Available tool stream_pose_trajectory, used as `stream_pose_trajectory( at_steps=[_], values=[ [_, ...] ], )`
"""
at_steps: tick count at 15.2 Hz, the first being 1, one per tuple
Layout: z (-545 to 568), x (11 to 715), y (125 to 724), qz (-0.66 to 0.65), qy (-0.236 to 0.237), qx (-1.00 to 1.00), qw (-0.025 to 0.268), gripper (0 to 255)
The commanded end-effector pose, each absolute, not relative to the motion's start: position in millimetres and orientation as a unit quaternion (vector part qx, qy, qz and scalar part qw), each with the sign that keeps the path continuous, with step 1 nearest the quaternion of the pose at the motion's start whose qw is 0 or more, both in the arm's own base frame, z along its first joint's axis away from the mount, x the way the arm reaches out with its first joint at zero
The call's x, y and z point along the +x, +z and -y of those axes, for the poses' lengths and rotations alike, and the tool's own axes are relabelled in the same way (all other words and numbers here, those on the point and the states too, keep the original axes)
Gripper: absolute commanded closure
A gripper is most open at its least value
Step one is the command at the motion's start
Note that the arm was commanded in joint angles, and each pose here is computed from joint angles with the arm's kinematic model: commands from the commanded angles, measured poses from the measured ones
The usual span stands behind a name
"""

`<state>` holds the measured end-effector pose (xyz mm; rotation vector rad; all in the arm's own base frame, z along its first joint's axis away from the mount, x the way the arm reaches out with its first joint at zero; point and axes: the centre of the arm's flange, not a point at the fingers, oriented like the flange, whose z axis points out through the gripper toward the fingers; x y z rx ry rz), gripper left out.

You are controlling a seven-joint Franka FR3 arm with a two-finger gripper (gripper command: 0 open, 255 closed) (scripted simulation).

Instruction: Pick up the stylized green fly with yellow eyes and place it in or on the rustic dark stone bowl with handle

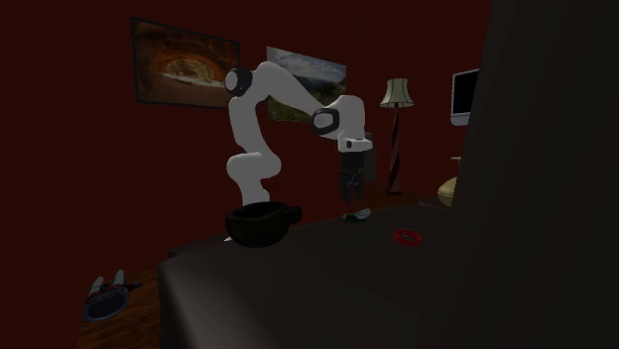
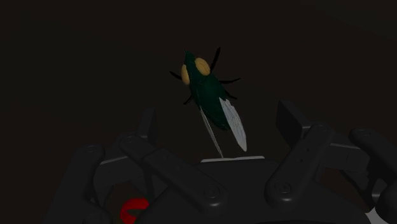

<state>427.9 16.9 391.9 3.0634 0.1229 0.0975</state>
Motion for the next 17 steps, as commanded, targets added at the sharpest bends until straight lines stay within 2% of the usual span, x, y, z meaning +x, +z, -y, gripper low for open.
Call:
stream_pose_trajectory(
  at_steps=[1, 7, 15, 16, 17],
  values=[
    [-19.1, 433.2, 377.3, -0.04, 0.032, 0.998, 0.036, 0],
    [-16.7, 435.5, 342.7, -0.04, 0.032, 0.998, 0.036, 0],
    [-16.7, 435.5, 342.7, -0.04, 0.032, 0.998, 0.036, 0],
    [-16.7, 435.5, 342.7, -0.04, 0.032, 0.998, 0.036, 255],
    [-16.7, 435.5, 342.7, -0.04, 0.032, 0.998, 0.036, 255]
  ],
)
